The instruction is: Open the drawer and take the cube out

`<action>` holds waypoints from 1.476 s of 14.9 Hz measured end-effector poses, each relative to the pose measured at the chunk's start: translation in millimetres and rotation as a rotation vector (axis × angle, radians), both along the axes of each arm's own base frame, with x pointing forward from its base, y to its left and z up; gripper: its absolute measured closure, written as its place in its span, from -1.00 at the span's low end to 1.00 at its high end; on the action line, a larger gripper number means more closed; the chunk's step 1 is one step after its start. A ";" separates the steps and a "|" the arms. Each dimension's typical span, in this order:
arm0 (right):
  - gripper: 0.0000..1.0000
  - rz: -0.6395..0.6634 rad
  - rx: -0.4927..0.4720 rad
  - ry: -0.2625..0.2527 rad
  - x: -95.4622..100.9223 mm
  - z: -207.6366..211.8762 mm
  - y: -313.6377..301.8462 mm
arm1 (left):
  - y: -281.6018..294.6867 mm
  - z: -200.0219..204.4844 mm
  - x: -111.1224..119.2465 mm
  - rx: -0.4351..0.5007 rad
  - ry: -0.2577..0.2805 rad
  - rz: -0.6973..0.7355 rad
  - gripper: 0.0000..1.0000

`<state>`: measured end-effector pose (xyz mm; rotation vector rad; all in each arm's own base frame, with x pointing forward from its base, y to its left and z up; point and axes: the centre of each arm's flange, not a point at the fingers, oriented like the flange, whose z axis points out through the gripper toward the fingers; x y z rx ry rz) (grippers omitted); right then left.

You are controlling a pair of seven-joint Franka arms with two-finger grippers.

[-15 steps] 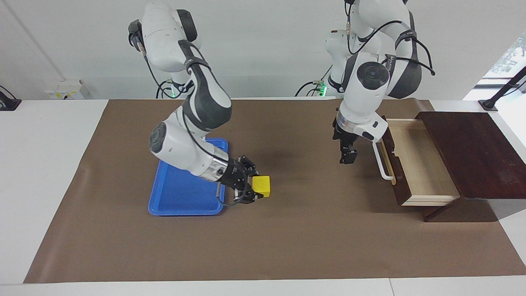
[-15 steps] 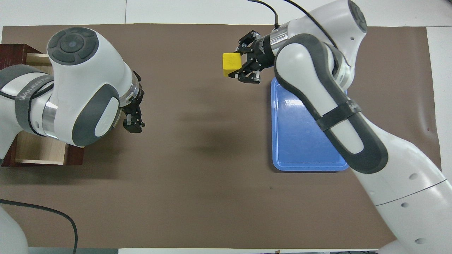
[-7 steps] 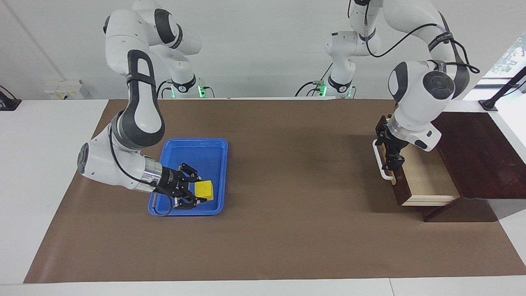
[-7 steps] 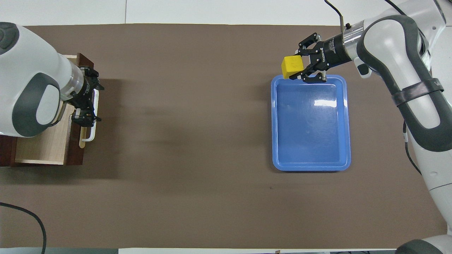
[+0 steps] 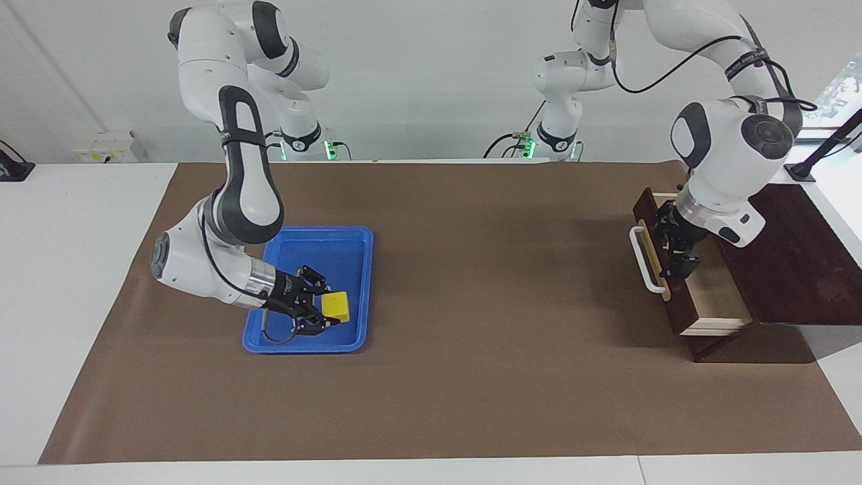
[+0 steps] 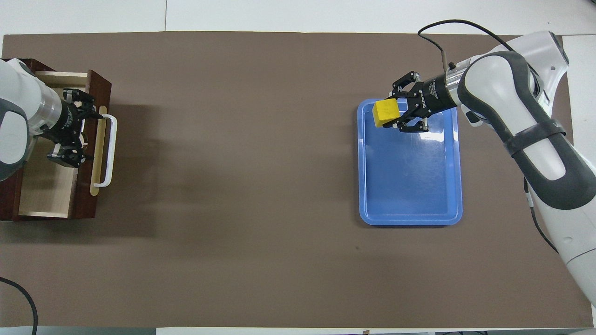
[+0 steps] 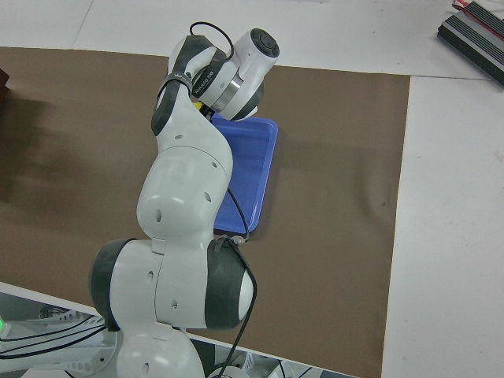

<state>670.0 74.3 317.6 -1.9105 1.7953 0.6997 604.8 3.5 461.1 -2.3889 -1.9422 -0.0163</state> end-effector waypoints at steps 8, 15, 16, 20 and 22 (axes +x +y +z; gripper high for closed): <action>-0.13 -0.044 -0.052 -0.010 -21.6 -31.2 -1.1 | 75.5 5.6 -4.2 0.013 -0.011 -0.033 -1.00; -0.13 -0.042 -0.065 -0.010 -28.5 -42.3 5.6 | 69.9 9.9 -3.3 0.016 -0.021 -0.046 -1.00; -0.13 -0.042 -0.066 -0.009 -29.2 -42.9 5.5 | 67.0 15.1 -3.5 0.017 -0.031 -0.055 -1.00; -0.14 -0.041 -0.068 -0.008 -31.9 -42.3 5.8 | 41.5 48.8 -8.5 0.026 -0.079 -0.200 -1.00; -0.47 -0.034 -0.068 -0.010 -32.8 -40.7 10.2 | 17.7 58.4 -10.5 0.027 -0.086 -0.332 -1.00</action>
